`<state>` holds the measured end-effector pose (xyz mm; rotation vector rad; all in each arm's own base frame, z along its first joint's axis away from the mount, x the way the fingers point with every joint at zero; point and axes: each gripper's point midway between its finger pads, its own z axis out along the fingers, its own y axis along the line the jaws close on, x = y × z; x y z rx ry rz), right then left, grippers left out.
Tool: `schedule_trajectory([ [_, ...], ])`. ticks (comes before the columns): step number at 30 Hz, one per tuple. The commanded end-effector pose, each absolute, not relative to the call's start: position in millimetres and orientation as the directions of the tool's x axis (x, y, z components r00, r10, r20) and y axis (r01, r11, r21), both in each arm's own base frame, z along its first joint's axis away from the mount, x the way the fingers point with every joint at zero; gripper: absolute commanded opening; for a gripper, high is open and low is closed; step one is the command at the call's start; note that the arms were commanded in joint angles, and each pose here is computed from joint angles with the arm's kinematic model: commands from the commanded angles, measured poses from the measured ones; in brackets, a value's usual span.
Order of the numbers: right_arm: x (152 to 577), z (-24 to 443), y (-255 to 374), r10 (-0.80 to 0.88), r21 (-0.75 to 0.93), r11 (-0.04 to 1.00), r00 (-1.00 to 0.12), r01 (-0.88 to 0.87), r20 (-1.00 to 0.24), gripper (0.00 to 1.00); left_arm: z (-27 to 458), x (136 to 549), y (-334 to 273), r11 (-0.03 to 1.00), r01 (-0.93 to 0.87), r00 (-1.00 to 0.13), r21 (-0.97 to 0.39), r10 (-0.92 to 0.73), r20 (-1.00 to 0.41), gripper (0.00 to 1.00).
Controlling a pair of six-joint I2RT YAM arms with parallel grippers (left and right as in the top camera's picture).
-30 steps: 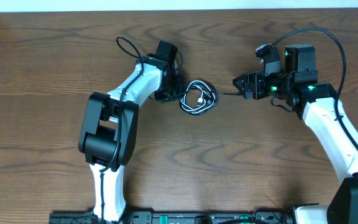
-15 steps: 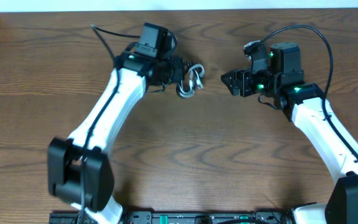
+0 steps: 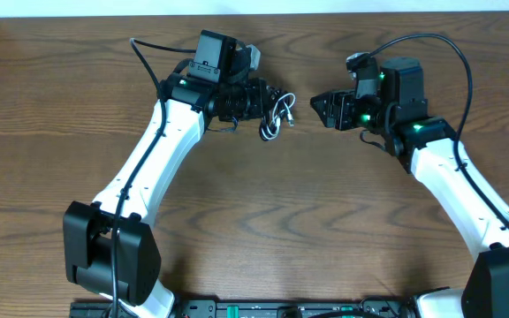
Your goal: Untangle cables
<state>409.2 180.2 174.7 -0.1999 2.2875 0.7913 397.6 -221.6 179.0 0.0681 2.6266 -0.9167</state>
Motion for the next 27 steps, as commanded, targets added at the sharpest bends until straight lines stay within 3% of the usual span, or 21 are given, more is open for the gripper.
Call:
schedule_trajectory([
  [1,412.1,173.9,192.4,0.137,0.547,0.782,-0.773,-0.3,-0.62,0.66,195.5,393.2,-239.1,0.706,0.258,-0.927,-0.659,-0.012,-0.375,0.07],
  [10,418.2,178.5,208.9,0.271,0.679,0.705,-0.806,-0.207,-0.527,0.64,203.1,390.6,-246.6,0.661,0.349,-0.903,-0.664,0.047,-0.427,0.07],
  [27,422.7,176.5,210.5,0.309,0.706,0.687,-0.81,-0.173,-0.499,0.64,209.7,389.2,-252.3,0.624,0.372,-0.898,-0.687,0.054,-0.438,0.07],
])
